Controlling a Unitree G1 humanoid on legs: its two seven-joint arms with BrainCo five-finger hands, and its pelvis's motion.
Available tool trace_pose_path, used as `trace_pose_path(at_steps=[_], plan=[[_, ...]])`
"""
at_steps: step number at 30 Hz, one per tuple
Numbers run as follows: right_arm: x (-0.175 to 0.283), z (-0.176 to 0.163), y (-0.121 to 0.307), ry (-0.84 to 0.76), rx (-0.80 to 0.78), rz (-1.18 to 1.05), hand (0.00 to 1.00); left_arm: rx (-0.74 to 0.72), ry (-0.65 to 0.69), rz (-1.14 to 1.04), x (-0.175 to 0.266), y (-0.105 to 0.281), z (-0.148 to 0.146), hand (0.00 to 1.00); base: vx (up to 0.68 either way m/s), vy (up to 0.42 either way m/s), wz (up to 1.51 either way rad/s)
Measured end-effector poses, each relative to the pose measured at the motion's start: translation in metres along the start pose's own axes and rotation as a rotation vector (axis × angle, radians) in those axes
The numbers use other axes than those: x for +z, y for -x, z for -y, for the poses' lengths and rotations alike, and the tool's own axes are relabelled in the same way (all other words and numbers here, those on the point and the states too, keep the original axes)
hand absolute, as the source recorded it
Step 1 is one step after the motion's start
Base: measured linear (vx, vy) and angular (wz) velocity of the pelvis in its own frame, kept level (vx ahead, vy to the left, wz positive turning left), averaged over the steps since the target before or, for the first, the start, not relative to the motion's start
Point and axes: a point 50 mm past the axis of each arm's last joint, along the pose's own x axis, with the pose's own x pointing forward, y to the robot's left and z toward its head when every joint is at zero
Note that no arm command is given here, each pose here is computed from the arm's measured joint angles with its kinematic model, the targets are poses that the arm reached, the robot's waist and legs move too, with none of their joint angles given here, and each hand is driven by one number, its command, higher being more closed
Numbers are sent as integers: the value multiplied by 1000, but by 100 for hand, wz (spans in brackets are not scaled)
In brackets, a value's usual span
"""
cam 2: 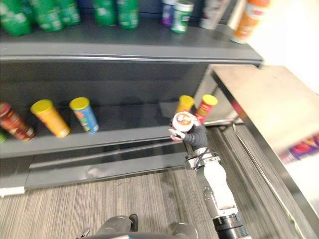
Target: Put the gum and the chips on the shelf.
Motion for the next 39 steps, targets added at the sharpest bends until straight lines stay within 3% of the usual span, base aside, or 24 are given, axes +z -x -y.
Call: trace_pose_path(at_steps=[9,16,23,30,39], plan=[[12,-7,-8,-43,13,82,100,-27,7,28,3,0,5,0,133,-97,65],[1,15,2,-34,-76,28,100,-45,-36,53,3,0,12,0,30,-126,52],[0,20,8,-17,-87,30,100,47,-93,74,5,0,11,0,-63,-26,9],[-7,5,7,-18,31,-11,100,92,-105,53,2,-1,9,0,-61,-28,-16],[-3,-31,-22,0,324,-51,100,89,-140,61,13,-6,14,0,49,8,-6]])
